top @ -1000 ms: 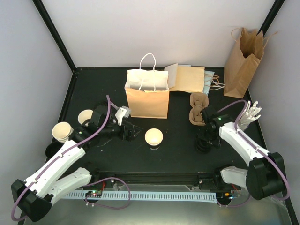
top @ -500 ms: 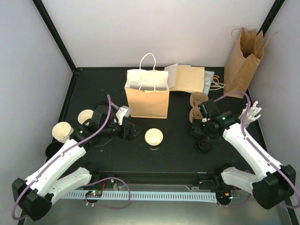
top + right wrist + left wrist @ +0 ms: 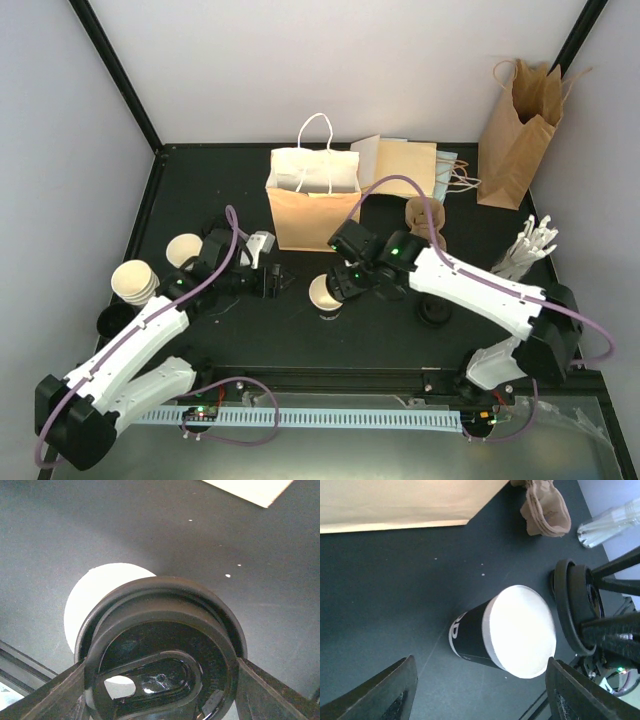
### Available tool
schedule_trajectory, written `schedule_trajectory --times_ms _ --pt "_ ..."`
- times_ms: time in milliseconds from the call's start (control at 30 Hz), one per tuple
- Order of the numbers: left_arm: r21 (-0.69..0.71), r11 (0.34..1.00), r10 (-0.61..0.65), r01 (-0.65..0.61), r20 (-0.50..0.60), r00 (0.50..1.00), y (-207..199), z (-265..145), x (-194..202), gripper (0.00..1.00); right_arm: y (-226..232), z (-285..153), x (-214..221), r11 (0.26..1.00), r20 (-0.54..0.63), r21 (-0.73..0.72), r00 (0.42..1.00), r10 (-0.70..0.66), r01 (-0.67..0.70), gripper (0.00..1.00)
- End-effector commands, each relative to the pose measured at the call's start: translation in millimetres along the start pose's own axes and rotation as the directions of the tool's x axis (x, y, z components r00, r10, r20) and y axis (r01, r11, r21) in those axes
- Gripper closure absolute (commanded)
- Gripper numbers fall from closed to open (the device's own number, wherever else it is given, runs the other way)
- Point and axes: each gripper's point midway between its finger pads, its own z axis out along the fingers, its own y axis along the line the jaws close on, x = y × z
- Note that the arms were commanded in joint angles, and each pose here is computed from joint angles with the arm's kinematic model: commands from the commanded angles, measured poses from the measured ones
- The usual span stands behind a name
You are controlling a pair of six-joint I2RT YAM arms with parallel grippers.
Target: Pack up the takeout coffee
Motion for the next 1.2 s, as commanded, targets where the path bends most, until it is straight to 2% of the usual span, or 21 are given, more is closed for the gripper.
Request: schedule_trajectory --times_ms 0,167,367,633,1167 --pt "0.050 0.997 -0.063 0.062 0.013 0.998 2 3 -3 0.33 18 4 -10 0.997 0.022 0.019 0.997 -0.079 0.079 0.28" --pt "0.073 0.992 -0.105 0.107 -0.037 0.994 7 15 7 0.48 25 12 -11 0.993 0.006 0.033 0.994 -0.112 0.112 0.28" --pt "0.103 0.984 -0.137 0.145 -0.084 0.987 11 30 16 0.61 32 20 -8 0.985 -0.023 0.078 0.988 -0.155 0.156 0.28" --pt "0.113 0.980 -0.148 0.161 -0.114 0.982 14 41 20 0.64 33 29 -4 0.975 -0.049 0.131 0.983 -0.175 0.180 0.27" --pt "0.140 0.971 -0.165 0.192 -0.183 0.969 18 61 36 0.74 43 44 -1 0.968 -0.087 0.128 0.975 -0.206 0.216 0.27"
